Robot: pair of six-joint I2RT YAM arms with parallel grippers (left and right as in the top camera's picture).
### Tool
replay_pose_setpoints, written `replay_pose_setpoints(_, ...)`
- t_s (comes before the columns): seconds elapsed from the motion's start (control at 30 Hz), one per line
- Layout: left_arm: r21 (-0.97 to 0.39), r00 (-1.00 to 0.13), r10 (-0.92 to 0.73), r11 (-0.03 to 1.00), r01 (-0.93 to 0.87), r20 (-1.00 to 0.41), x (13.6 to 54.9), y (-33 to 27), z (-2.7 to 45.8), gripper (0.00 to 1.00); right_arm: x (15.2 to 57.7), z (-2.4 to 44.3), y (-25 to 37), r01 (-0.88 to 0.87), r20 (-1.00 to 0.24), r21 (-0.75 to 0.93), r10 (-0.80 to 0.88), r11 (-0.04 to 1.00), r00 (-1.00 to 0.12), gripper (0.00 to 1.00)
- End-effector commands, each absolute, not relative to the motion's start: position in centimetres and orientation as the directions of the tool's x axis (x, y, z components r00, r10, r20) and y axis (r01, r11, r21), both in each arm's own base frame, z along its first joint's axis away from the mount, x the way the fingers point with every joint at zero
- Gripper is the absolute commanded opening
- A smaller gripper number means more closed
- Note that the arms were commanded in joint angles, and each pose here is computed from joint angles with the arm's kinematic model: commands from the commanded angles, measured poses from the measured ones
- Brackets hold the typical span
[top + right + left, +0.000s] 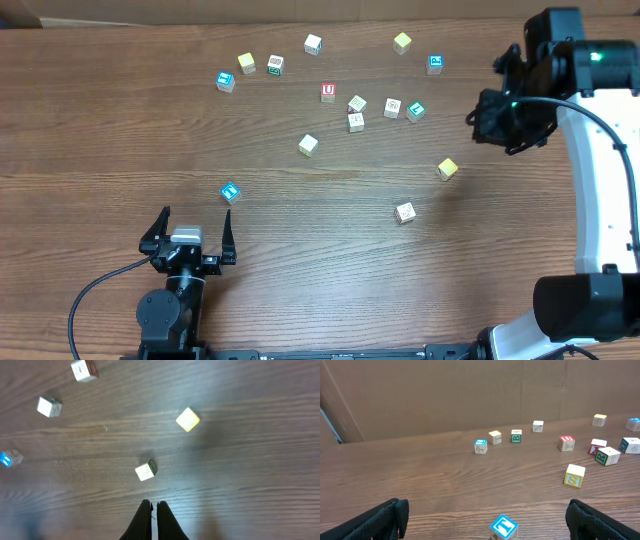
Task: Form a horizontal line
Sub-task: 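Raise the right gripper and move it toward the far blocks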
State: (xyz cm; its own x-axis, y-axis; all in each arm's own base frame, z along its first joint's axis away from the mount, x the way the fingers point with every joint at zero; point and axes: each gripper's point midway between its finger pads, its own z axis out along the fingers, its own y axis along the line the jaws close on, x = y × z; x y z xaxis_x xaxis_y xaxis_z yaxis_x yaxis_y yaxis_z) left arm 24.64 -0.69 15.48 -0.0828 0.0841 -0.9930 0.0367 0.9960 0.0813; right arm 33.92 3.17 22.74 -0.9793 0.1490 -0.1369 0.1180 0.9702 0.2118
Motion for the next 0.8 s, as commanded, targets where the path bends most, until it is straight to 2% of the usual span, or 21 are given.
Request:
replay_pose_setpoints(0.0, 0.101, -0.077, 0.103, 0.995, 0.028, -0.992, 24.6, -0.5, 15.5, 0.99, 33.1, 20.6, 4.6, 0.102, -0.073, 0.241, 0.123, 0.965, -0.99, 0.04)
replay_pose_setpoints(0.3, 0.101, -0.077, 0.103, 0.995, 0.028, -0.992, 24.6, -0.5, 15.5, 1.0, 31.7, 14.0, 7.4, 0.073, 0.016, 0.247, 0.071, 0.966, -0.997, 0.04)
replay_pose_setpoints(0.43, 0.101, -0.077, 0.103, 0.995, 0.028, -0.992, 24.6, -0.5, 15.5, 1.0, 31.0, 12.0, 10.0, 0.041, 0.036, 0.327, 0.031, 0.944, -0.999, 0.04)
replay_pose_setpoints(0.77, 0.101, -0.077, 0.103, 0.995, 0.028, -0.992, 24.6, -0.5, 15.5, 1.0, 30.1, 7.8, 15.1, -0.085, -0.015, 0.385, -0.086, 0.919, -0.996, 0.05)
